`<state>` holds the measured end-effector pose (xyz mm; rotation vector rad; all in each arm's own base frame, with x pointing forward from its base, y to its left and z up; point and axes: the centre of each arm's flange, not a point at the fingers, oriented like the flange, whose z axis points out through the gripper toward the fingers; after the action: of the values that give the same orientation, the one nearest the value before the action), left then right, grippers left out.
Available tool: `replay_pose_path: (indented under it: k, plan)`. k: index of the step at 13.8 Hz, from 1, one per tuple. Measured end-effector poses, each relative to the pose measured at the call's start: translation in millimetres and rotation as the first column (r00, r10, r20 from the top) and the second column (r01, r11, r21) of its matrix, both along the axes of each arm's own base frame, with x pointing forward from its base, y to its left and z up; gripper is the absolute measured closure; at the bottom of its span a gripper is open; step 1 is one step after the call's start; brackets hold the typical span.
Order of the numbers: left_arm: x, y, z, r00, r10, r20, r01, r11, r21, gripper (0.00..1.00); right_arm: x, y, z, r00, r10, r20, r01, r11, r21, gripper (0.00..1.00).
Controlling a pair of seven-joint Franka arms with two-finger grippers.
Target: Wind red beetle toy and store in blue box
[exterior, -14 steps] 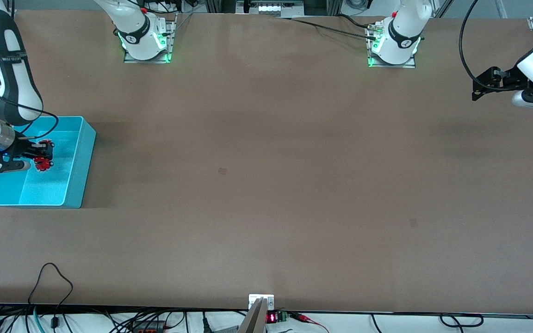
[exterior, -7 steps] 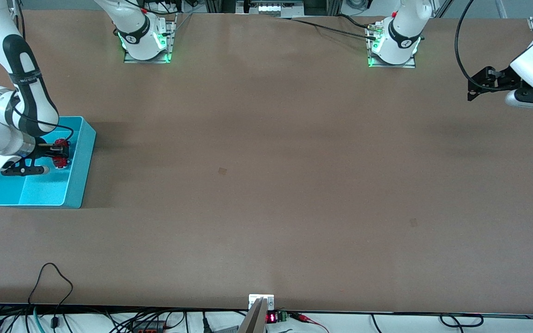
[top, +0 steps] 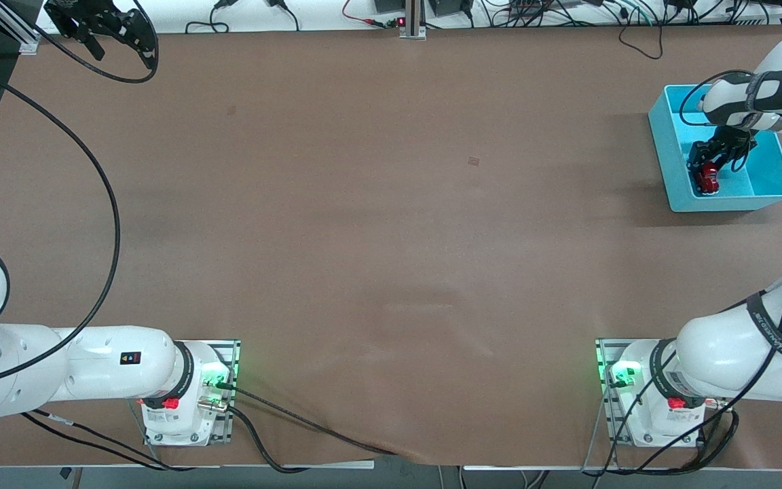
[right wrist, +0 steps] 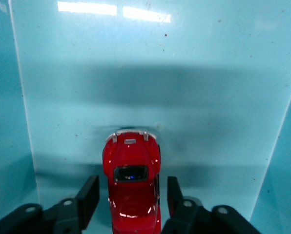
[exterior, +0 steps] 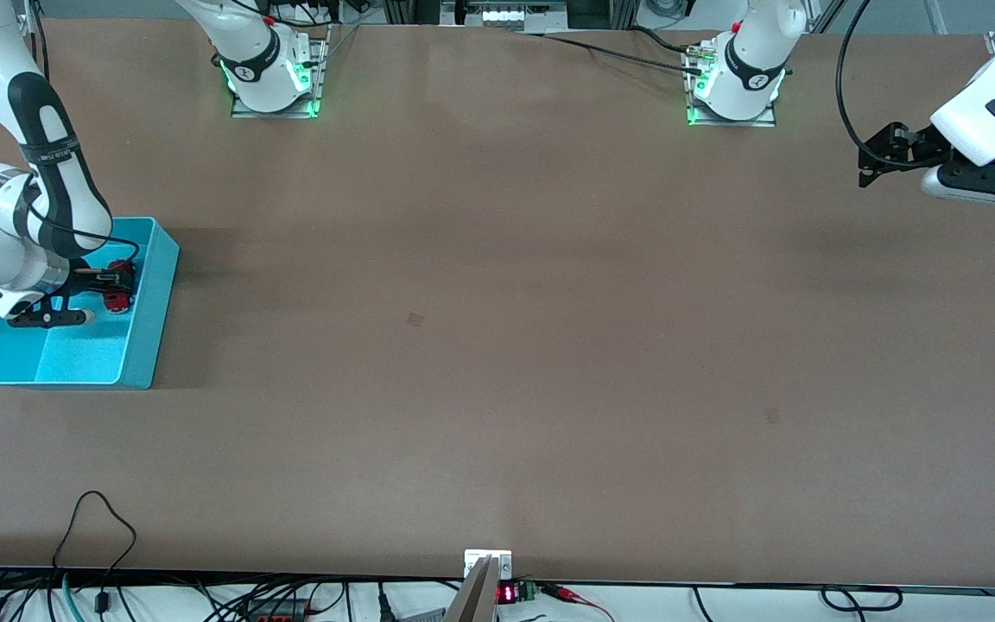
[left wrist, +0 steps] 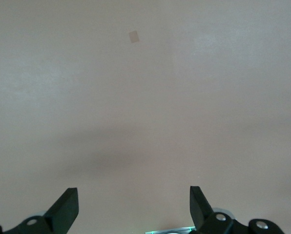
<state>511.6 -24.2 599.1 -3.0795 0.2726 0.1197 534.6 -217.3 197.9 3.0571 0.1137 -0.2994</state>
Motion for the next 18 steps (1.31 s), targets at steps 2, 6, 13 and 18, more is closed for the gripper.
replay_pose_path:
  k: [2,6,13,18]
  plan:
    - [0.0,-0.2,0.0,1.0,0.0,0.0,0.0,1.0,0.0,0.0,5.1,-1.3,5.1,1.0,0.007,0.013,-0.007,1.0,-0.004,0.12]
    - [0.0,-0.2,0.0,1.0,0.0,0.0,0.0,1.0,0.0,0.0,37.3,1.4,65.3,0.999,0.023,0.035,-0.023,1.0,-0.003,0.0]
    - [0.1,-1.6,-0.2,1.0,-0.003,0.0,0.003,1.0,0.0,0.0,81.8,83.7,269.2,0.991,0.133,0.008,-0.133,0.989,0.061,0.0]
    - [0.0,-4.1,-0.2,1.0,-0.008,0.0,0.008,1.0,0.001,0.0,58.1,137.3,365.2,0.988,0.141,0.058,-0.145,0.988,0.058,0.0]
